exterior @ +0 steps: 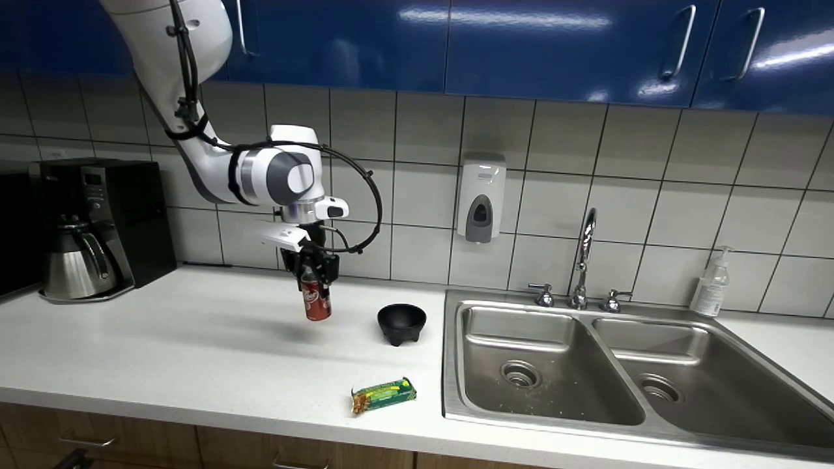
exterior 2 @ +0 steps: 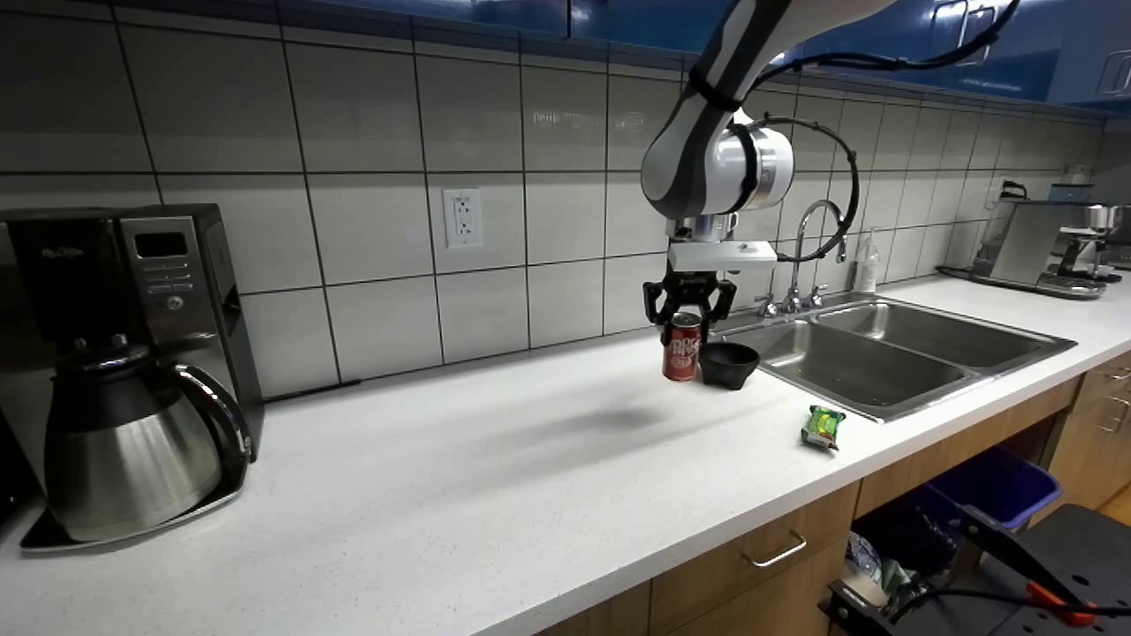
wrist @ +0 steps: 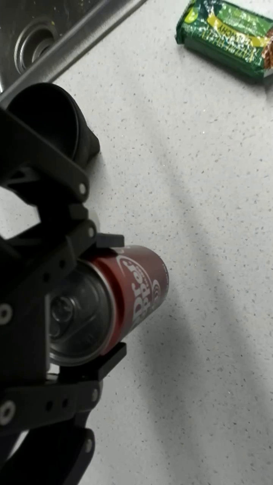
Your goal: Put the red can in the black bowl.
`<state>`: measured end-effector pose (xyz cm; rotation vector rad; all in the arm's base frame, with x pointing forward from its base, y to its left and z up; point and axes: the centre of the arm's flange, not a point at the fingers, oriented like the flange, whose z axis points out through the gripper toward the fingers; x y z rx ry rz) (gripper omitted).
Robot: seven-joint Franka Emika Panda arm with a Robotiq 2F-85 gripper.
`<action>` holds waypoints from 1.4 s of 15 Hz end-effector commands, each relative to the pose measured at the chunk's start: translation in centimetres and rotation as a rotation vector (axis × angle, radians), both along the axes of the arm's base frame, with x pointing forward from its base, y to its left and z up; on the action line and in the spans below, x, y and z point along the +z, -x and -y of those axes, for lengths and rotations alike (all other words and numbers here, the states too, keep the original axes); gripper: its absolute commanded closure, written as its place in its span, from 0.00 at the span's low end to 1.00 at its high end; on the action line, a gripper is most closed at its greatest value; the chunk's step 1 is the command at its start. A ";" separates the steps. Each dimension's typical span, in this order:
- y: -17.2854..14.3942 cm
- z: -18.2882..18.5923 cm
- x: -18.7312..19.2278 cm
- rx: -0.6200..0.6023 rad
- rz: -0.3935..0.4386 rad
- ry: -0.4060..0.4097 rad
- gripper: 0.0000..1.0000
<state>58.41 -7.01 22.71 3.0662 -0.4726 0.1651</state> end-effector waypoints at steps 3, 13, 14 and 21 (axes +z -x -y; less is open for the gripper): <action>-0.8 2.0 2.2 -0.083 0.012 -0.001 0.62; -3.8 6.8 3.0 -0.240 0.027 -0.002 0.62; -4.1 7.3 2.9 -0.256 0.022 0.000 0.62; -6.9 11.1 1.5 -0.375 -0.006 -0.006 0.62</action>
